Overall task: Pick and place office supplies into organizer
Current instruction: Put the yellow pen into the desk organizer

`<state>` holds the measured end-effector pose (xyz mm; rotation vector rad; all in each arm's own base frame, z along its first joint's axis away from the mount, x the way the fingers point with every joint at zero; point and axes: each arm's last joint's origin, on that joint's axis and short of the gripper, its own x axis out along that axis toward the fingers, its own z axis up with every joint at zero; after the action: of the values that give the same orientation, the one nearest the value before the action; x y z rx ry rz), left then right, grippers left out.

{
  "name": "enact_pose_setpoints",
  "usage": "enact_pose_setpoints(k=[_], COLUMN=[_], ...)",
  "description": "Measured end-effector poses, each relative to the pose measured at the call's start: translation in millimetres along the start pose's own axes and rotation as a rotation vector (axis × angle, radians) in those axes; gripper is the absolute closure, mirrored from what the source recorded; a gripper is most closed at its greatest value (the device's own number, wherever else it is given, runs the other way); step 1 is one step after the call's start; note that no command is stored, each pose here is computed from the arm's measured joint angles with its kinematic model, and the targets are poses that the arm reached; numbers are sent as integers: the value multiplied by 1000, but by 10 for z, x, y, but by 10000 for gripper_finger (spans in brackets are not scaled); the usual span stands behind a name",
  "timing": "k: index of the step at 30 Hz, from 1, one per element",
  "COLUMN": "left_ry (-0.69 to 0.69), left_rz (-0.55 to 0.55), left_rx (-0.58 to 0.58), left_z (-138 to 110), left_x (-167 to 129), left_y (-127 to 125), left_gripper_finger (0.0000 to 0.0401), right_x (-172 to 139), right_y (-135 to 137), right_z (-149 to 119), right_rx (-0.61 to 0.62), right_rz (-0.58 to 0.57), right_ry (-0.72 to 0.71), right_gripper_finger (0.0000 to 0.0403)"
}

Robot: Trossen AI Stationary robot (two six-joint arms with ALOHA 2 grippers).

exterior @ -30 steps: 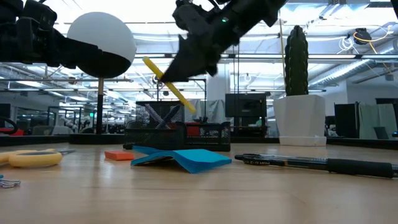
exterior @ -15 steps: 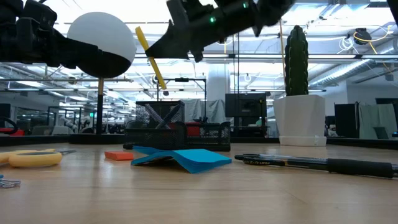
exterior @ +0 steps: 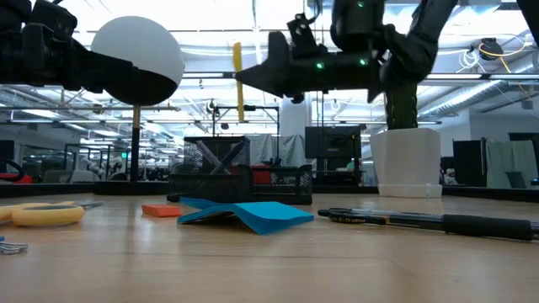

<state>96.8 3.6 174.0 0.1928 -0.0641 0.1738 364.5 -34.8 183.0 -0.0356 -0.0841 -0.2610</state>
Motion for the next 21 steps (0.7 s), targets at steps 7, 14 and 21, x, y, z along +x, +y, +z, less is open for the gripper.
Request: enact_pose_setpoints(k=[7,14,21], left_ry=[0,0,0], left_rz=[0,0,1], left_rx=[0,0,0], left_z=[0,0,0], left_x=[0,0,0], left_y=[0,0,1], left_gripper_finger=[247,247,247], right_x=[22,60,73], right_y=[-41,-99,-154], right_z=[-60,-196,-266], right_rx=[8,15,23], right_rz=[32,13,-2], right_ry=[-66,-43,-41], right_gripper_finger=[379,379,380])
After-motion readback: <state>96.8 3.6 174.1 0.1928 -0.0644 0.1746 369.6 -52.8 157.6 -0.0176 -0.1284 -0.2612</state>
